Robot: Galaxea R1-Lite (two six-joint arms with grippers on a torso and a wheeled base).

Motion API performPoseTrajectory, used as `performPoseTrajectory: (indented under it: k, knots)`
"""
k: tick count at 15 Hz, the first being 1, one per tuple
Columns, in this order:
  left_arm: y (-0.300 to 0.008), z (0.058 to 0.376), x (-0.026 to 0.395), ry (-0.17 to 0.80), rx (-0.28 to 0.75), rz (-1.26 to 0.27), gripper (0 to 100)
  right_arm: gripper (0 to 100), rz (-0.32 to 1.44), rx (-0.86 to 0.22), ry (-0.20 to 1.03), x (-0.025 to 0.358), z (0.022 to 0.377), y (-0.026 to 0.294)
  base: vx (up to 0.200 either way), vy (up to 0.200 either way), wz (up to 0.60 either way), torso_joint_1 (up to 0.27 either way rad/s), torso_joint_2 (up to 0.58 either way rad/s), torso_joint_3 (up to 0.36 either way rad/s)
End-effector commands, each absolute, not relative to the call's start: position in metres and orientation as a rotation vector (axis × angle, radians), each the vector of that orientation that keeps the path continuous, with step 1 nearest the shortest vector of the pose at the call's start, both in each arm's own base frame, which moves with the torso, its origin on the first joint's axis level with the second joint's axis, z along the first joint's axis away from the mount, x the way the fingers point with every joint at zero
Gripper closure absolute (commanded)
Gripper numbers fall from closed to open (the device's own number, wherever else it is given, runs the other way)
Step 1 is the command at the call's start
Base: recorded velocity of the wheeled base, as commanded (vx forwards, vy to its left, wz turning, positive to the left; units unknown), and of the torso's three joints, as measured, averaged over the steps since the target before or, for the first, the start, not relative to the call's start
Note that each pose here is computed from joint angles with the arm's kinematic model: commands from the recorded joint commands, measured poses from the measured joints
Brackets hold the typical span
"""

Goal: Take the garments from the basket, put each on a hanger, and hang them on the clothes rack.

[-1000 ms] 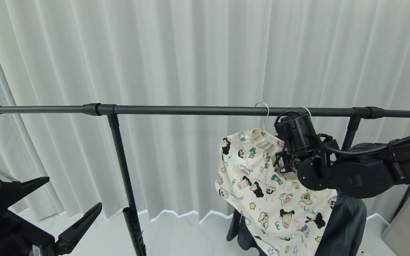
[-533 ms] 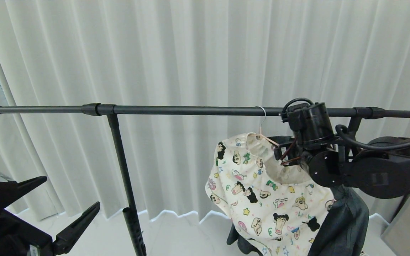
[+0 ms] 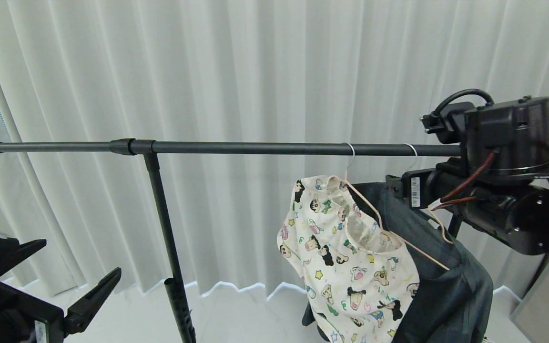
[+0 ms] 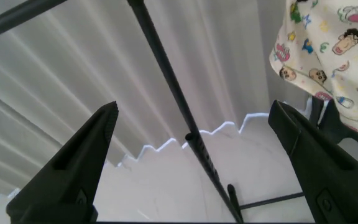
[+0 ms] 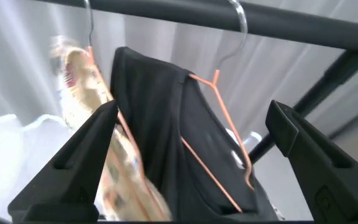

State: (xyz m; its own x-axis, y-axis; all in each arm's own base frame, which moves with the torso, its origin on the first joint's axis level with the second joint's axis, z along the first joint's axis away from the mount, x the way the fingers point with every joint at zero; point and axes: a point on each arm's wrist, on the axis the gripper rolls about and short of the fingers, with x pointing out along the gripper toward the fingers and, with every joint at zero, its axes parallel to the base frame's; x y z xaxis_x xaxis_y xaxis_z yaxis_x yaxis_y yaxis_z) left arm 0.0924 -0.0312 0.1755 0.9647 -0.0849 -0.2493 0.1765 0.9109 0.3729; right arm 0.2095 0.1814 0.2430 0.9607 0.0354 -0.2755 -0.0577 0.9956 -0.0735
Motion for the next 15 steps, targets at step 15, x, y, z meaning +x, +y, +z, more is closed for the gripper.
performPoseTrajectory:
  k: [15]
  knots:
    - [0.012, 0.101, 0.043, 0.427, 0.346, 0.346, 0, 0, -0.496, -0.474, 0.450, -0.001, 0.128, -0.013, -0.053, 0.000, 0.00, 0.001, 0.00, 0.001]
